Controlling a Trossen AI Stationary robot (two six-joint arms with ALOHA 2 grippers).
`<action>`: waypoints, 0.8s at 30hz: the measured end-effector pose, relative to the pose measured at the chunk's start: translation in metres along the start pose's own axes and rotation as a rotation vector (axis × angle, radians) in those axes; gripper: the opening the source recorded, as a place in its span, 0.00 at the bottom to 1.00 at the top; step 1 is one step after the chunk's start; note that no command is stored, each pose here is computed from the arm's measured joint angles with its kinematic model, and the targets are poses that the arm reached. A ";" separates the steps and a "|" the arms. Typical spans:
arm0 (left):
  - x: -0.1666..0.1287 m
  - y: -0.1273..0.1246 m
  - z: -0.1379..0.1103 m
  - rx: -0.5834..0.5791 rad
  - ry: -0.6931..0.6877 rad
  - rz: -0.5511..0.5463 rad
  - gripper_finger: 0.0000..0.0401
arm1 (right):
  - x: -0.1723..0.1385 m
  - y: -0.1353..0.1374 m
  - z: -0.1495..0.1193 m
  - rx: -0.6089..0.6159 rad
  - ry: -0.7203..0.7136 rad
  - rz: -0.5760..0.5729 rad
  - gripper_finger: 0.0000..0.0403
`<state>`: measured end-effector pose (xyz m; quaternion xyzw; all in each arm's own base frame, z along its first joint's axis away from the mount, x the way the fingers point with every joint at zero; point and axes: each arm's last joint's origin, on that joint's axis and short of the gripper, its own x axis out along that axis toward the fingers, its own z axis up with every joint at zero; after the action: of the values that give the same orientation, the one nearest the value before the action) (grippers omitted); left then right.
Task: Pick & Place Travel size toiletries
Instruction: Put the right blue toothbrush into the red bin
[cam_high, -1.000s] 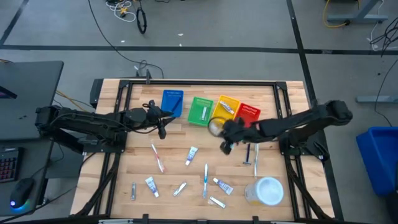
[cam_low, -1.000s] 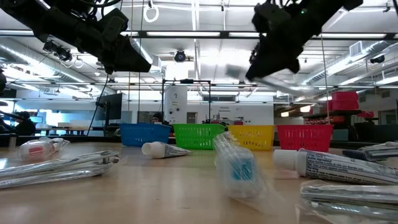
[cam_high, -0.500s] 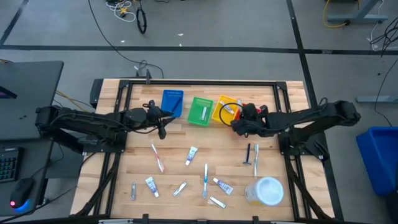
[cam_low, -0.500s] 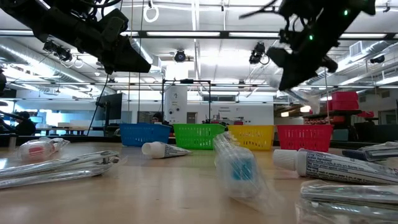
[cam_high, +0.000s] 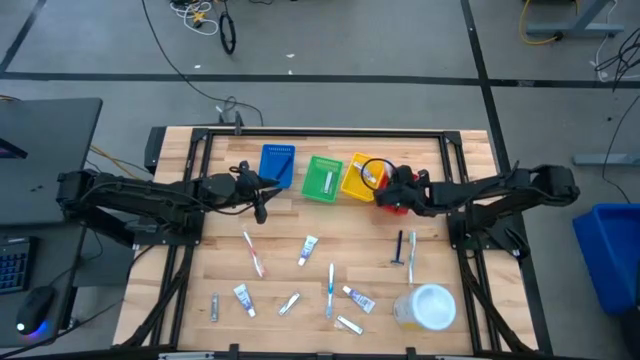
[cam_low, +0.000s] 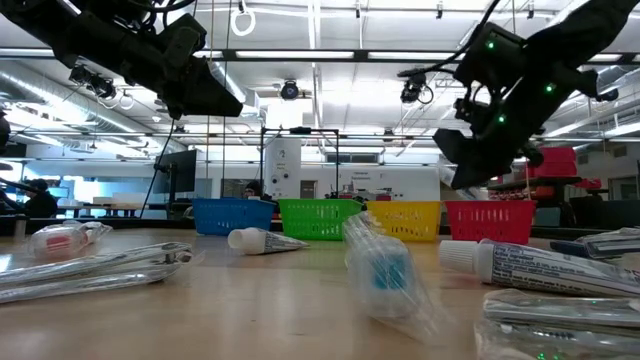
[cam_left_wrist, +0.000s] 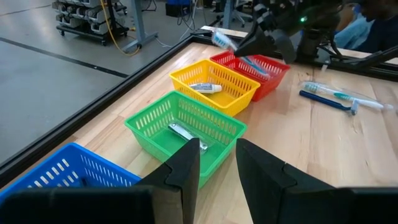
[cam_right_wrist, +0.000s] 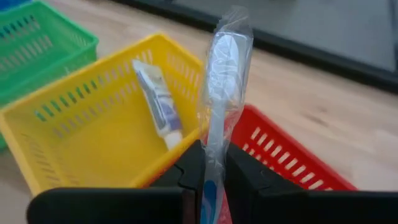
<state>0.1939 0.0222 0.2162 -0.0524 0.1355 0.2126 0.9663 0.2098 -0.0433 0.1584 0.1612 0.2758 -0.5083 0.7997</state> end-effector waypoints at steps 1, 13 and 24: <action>0.000 0.000 0.000 0.000 0.000 0.000 0.28 | 0.002 -0.002 -0.001 0.000 0.022 0.001 0.12; 0.000 0.000 0.000 0.000 0.000 0.000 0.28 | 0.013 -0.017 0.001 -0.014 0.152 -0.020 0.21; 0.000 0.000 0.000 0.000 0.000 0.000 0.28 | 0.016 -0.017 0.006 -0.030 0.092 -0.037 0.44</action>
<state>0.1939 0.0222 0.2162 -0.0524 0.1355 0.2126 0.9663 0.2015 -0.0651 0.1543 0.1674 0.3228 -0.5108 0.7790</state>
